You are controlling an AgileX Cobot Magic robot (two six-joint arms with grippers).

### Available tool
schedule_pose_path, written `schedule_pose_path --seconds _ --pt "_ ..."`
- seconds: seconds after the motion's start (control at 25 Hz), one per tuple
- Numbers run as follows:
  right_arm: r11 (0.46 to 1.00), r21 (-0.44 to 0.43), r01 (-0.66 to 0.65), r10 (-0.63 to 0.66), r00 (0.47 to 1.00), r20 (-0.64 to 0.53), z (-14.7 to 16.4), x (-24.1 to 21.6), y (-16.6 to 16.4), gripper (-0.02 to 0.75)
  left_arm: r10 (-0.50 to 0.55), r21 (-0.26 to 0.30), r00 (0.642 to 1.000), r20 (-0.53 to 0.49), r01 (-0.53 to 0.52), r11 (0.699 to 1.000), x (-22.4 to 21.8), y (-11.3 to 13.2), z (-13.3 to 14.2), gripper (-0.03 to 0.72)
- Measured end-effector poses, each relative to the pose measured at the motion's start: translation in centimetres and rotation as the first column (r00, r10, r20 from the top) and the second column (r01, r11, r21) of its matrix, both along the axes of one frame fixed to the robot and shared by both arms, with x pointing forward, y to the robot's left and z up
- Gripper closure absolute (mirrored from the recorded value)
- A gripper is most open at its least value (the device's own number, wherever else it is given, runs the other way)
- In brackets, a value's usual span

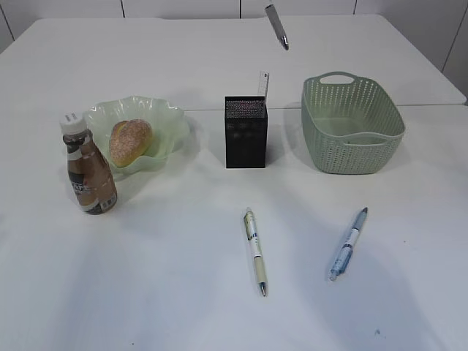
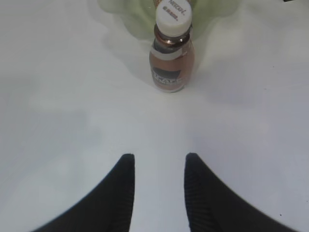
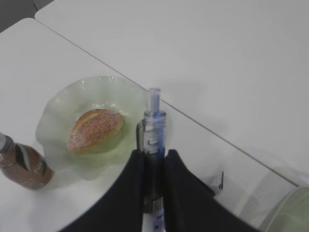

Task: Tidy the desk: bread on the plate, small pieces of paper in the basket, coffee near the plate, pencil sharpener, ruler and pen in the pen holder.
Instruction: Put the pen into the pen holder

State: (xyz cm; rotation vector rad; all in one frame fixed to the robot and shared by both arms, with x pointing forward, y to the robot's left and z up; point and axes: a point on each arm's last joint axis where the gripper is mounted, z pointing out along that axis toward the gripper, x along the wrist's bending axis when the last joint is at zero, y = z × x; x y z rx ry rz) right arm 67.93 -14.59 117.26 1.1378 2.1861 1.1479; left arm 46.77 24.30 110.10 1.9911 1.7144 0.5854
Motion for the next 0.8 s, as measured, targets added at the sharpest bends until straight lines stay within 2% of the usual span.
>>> schedule_pose_path --seconds 0.32,0.44,0.48,0.56,0.64,0.68,0.8 --pt "0.994 0.074 0.076 -0.085 0.989 0.121 -3.1 2.1 0.1 0.663 0.001 -0.011 1.0 -0.003 -0.001 1.0 0.0 -0.1 0.0 0.447" --pt "0.993 0.076 0.095 -0.104 0.986 0.13 -4.7 2.5 0.1 0.663 0.002 -0.018 1.0 -0.005 -0.002 1.0 0.0 -0.1 0.0 0.447" --pt "0.991 0.076 0.114 -0.123 0.984 0.126 -6.5 2.7 0.1 0.663 0.002 -0.019 1.0 -0.006 -0.002 1.0 0.0 -0.1 0.0 0.448" --pt "0.988 0.08 0.133 -0.142 0.982 0.124 -8.0 2.8 0.0 0.663 0.002 -0.021 1.0 -0.006 -0.002 1.0 0.0 -0.1 0.0 0.448" --pt "0.988 0.08 0.133 -0.142 0.982 0.124 -8.0 2.8 0.0 0.663 0.002 -0.022 1.0 -0.007 -0.002 1.0 0.0 -0.2 0.0 0.449" --pt "0.98 0.113 0.166 -0.179 0.977 0.113 -9.6 2.8 -0.2 0.663 0.002 -0.022 1.0 -0.007 -0.002 1.0 0.0 -0.2 0.0 0.449" --pt "0.973 0.138 0.185 -0.202 0.972 0.124 -9.9 3.0 -0.2 0.663 0.002 -0.022 1.0 -0.007 -0.002 1.0 0.0 -0.2 0.0 0.449"
